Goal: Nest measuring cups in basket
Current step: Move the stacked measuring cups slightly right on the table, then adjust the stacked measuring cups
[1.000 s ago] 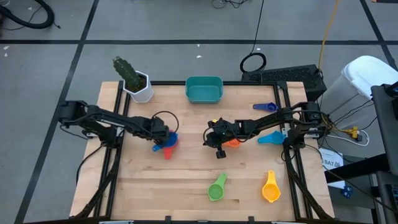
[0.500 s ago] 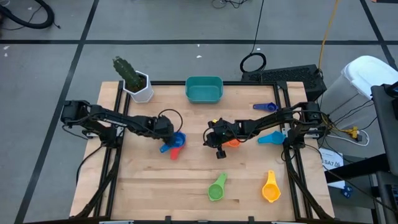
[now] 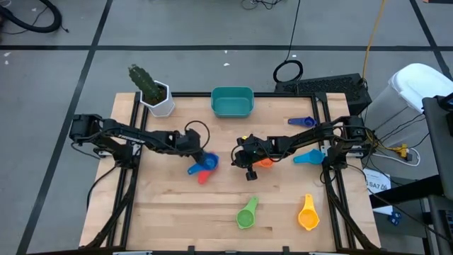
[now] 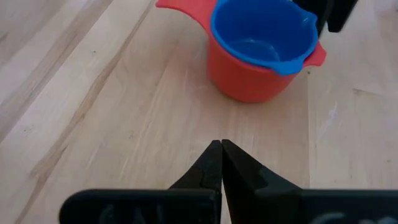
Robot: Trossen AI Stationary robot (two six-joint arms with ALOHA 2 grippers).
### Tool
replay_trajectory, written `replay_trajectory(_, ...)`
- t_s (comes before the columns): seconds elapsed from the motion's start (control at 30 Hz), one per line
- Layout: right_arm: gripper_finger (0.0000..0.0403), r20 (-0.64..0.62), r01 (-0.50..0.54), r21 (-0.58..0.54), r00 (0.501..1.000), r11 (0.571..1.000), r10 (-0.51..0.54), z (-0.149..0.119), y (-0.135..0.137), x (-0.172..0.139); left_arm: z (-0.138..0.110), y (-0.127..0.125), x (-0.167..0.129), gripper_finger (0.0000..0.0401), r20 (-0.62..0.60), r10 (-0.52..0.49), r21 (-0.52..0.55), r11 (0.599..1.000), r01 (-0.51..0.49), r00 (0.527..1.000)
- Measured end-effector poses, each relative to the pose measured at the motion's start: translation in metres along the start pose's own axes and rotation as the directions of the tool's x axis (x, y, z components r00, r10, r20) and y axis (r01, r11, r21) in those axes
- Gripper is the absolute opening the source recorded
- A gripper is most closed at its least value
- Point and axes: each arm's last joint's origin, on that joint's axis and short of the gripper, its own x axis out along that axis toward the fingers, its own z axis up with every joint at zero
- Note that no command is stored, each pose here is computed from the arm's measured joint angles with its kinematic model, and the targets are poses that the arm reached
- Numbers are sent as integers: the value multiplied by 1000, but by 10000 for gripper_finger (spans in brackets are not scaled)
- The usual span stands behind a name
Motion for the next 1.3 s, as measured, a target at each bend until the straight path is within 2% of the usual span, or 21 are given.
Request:
replay_trajectory(0.23, 0, 8, 2, 11, 1000, 1000, -2, 1, 0, 0, 11, -11, -1, 234, 105, -104, -9, 994, 106, 989)
replay_trajectory(0.33, 0, 10, 0, -29, 1000, 1000, 0, 1, 0, 0, 14, -13, -4, 234, 89, -90, 66, 994, 85, 992)
replay_trajectory(0.43, 9, 41, -33, -131, 998, 991, 39, 4, 6, 1, 20, -16, -15, 234, 75, -88, 169, 983, 74, 993)
replay_trajectory(0.5, 26, 80, -47, -191, 995, 980, 63, 9, 11, 1, 28, -18, -22, 234, 92, -96, 201, 977, 76, 991)
replay_trajectory(0.63, 83, 125, 1, -226, 992, 974, 28, 19, 16, 2, 40, -11, -43, 234, 69, -29, 207, 978, 14, 997)
replay_trajectory(0.73, 135, 132, 65, -240, 991, 969, -34, 29, 17, 2, 38, -2, -59, 234, -19, 89, 226, 971, -82, 996)
replay_trajectory(0.93, 213, 171, 120, -206, 982, 971, -85, 45, 12, 0, 23, 14, -69, 234, -174, 273, 226, 946, -232, 946)
replay_trajectory(1.07, 233, 175, 113, -156, 981, 981, -85, 46, 12, 0, 15, 11, -67, 234, -205, 299, 221, 942, -254, 932)
replay_trajectory(1.3, 227, 167, 105, -132, 982, 986, -82, 45, 12, 0, -1, 9, -55, 234, -251, 299, 202, 947, -252, 921)
